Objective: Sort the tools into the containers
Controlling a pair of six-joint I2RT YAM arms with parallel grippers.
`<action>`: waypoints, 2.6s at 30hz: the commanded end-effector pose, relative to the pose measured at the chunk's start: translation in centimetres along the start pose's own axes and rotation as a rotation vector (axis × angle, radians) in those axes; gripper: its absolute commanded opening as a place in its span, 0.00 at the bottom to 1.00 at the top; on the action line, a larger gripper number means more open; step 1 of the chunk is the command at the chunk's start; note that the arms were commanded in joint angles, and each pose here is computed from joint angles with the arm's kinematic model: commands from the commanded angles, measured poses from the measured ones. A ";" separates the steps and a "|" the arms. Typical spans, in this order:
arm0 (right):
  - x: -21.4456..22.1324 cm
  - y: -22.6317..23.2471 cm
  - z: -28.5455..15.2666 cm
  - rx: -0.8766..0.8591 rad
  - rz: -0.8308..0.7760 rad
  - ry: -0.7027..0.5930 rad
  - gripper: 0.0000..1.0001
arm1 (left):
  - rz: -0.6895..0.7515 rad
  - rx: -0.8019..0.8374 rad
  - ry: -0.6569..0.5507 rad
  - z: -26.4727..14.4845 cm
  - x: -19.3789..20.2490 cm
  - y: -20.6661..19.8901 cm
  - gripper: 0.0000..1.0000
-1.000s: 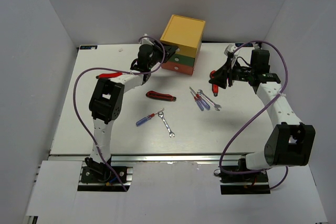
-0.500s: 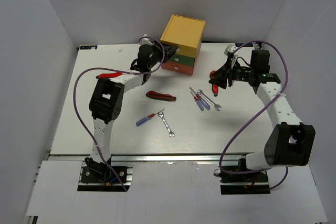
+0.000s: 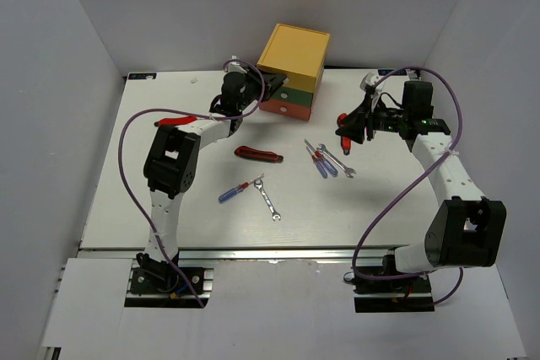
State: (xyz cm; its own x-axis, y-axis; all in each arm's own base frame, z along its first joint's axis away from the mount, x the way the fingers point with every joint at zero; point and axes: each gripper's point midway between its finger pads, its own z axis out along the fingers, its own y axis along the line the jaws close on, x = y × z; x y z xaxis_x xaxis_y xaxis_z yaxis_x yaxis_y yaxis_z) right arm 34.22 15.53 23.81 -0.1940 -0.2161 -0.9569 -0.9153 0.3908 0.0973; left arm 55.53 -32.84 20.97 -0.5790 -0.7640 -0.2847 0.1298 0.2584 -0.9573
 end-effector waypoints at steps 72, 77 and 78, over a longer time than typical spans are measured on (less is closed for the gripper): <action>18.4 -5.0 4.8 0.419 0.116 0.672 0.49 | 0.515 -0.785 -0.257 -28.7 -5.6 5.8 0.45; 19.0 -5.5 5.2 0.417 0.120 0.687 0.50 | 0.576 -0.861 -0.189 -31.5 -4.6 7.9 0.57; 19.1 -5.4 5.4 0.408 0.123 0.684 0.50 | 0.584 -0.872 -0.186 -31.8 -4.6 8.1 0.58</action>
State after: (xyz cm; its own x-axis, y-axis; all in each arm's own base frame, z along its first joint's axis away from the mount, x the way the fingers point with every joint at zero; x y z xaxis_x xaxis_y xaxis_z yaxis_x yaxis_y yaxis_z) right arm 35.10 13.86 2.40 -0.5972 -0.6174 -0.5121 -0.7183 0.6957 -0.0011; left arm 34.94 -10.01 15.95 -0.4621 -0.5038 -0.7298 -0.3072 0.8629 -0.4012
